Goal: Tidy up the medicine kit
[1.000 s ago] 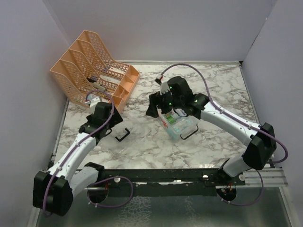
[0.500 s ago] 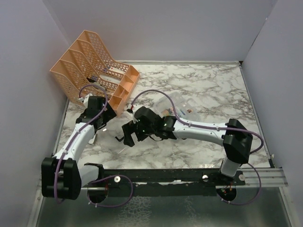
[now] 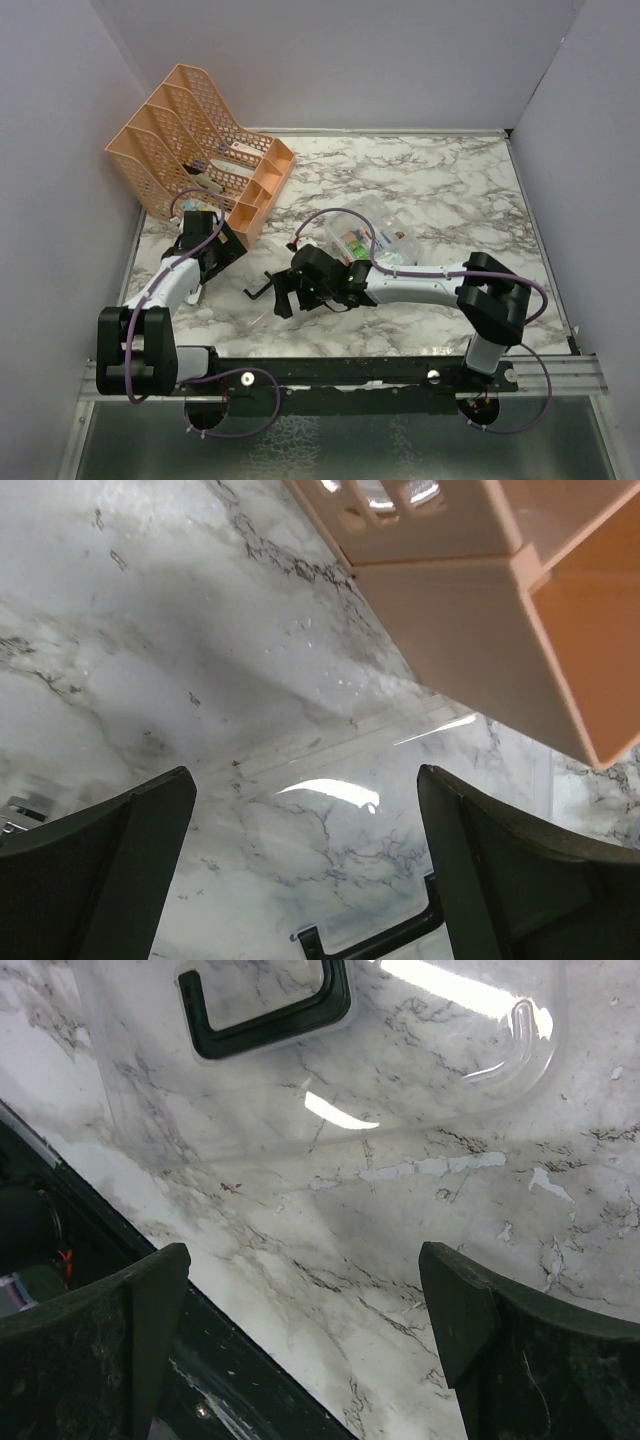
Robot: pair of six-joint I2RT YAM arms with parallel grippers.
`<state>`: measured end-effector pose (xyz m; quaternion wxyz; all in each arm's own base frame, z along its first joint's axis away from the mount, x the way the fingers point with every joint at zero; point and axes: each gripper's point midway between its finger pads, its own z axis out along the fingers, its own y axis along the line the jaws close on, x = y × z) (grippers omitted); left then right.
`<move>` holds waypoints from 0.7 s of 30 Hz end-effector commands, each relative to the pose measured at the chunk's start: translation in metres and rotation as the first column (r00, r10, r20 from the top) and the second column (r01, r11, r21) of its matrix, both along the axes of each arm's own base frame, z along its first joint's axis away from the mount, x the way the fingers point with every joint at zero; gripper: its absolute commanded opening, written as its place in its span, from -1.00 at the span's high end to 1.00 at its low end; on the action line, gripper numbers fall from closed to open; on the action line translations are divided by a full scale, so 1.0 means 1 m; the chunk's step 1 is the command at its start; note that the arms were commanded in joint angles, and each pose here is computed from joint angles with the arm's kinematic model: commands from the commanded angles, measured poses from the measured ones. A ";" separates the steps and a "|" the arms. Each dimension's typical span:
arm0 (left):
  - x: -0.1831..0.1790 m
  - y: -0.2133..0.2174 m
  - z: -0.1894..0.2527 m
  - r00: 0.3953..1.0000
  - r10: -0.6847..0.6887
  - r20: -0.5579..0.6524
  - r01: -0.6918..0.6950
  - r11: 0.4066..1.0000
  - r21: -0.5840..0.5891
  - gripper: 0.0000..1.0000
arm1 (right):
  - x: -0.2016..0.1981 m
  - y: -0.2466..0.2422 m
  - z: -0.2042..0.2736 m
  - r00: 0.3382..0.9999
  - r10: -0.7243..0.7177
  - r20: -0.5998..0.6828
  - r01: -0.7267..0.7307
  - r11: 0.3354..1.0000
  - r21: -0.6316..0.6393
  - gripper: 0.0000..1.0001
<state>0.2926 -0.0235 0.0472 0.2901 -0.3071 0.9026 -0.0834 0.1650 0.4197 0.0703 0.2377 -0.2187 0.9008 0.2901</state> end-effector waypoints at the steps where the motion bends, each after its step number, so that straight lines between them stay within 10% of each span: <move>1: -0.014 -0.014 -0.010 1.000 -0.028 -0.013 0.027 0.996 -0.081 -0.93 | 0.011 -0.003 -0.010 0.991 -0.135 0.000 0.135 0.991 -0.007 -0.96; 21: -0.056 -0.052 -0.014 0.993 -0.111 -0.046 0.093 0.953 -0.288 -0.90 | 0.032 -0.009 -0.049 0.914 -0.402 -0.050 0.393 0.909 -0.138 -0.56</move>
